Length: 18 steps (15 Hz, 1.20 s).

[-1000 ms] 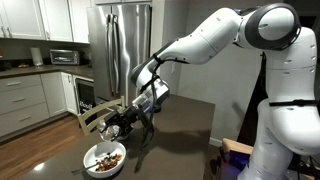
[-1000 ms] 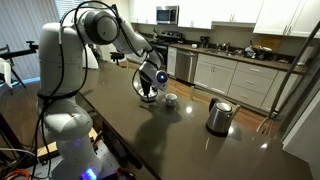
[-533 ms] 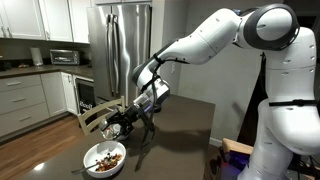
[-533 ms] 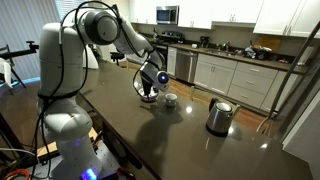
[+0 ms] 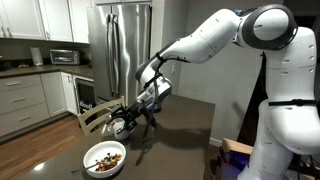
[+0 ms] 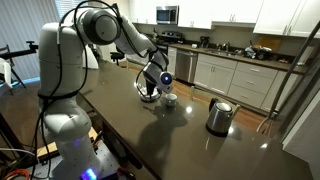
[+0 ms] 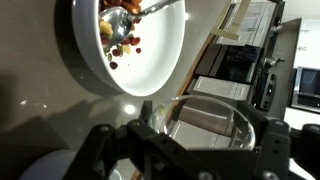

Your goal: Pick up the glass cup and pour some of it's content into the bowl

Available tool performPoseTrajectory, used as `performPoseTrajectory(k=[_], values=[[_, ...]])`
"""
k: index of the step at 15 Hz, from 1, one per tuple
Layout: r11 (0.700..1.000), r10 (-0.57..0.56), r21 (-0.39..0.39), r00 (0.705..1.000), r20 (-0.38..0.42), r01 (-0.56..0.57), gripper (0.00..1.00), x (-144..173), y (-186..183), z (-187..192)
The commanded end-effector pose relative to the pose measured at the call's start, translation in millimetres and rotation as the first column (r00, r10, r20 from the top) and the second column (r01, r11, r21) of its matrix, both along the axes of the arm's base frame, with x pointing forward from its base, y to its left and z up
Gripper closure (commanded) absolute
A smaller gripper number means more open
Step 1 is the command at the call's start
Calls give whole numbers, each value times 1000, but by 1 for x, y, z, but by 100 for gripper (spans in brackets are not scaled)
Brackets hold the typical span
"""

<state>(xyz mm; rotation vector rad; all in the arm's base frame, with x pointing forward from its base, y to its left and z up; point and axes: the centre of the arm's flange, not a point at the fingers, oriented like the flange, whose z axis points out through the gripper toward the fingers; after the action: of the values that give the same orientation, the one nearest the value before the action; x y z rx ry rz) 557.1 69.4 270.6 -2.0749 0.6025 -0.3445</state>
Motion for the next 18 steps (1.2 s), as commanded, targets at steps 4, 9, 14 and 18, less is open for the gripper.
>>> performPoseTrajectory(k=[4,9,14,18], values=[[996,-78,-43,997,12,78,41,-1,-26,21],[991,-133,-31,991,-33,132,41,-3,-46,27],[987,-147,43,982,-116,153,41,-6,-59,33],[989,-146,5,986,-76,147,16,3,-56,22]])
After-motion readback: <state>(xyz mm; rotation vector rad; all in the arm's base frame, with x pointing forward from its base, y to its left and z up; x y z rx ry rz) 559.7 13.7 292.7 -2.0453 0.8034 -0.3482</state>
